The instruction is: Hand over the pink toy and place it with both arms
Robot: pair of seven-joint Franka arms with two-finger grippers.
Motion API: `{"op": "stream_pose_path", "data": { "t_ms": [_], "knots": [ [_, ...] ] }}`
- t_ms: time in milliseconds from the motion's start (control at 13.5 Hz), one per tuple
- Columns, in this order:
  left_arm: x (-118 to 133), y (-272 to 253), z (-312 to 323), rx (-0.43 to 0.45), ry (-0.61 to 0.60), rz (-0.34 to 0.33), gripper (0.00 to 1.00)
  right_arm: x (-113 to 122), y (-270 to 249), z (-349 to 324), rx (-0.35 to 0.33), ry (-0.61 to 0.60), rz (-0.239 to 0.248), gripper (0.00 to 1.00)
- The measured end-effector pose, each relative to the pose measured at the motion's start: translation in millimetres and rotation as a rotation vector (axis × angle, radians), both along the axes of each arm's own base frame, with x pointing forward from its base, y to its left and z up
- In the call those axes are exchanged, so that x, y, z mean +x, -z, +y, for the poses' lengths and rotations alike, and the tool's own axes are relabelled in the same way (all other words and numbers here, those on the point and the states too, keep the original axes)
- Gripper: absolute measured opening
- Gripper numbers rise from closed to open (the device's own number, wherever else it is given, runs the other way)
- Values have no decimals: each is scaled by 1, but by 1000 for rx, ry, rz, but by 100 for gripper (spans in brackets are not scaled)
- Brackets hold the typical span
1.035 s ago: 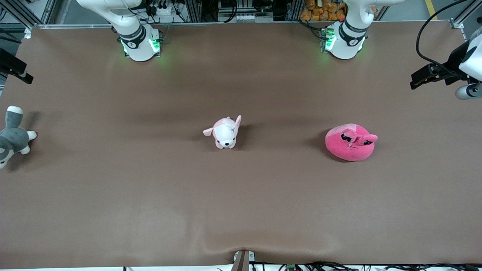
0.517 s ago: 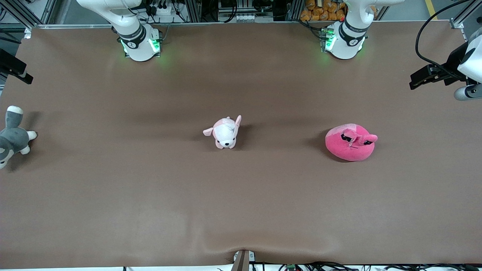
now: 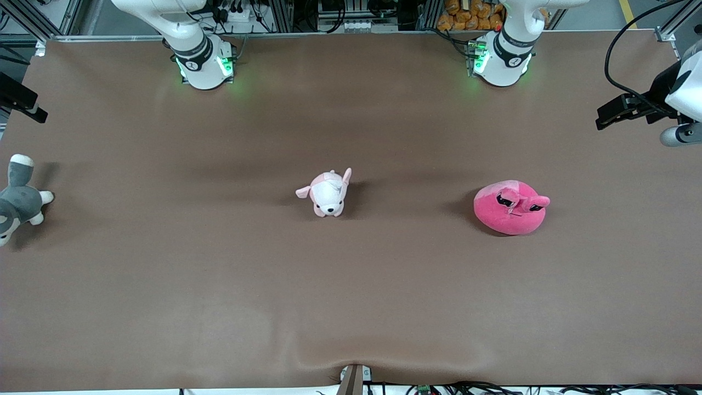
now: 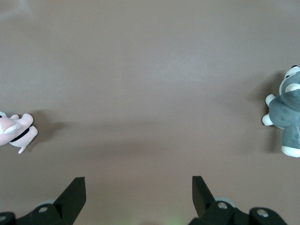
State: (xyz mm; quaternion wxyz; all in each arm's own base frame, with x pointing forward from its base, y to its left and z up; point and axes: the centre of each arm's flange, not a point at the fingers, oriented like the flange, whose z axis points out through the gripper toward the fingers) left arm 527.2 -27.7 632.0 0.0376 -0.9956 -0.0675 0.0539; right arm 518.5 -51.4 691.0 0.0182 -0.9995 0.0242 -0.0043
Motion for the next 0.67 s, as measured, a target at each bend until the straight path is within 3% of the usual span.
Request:
{"op": "stream_pose_path", "data": {
  "t_ms": [222, 665],
  "knots": [
    [0, 0, -3, 11, -91, -5, 100, 0, 0, 0, 0, 1, 1, 100],
    [0, 2, 0, 15, -125, -3, 100, 0, 0, -1, 0, 2, 1, 100]
  ]
}}
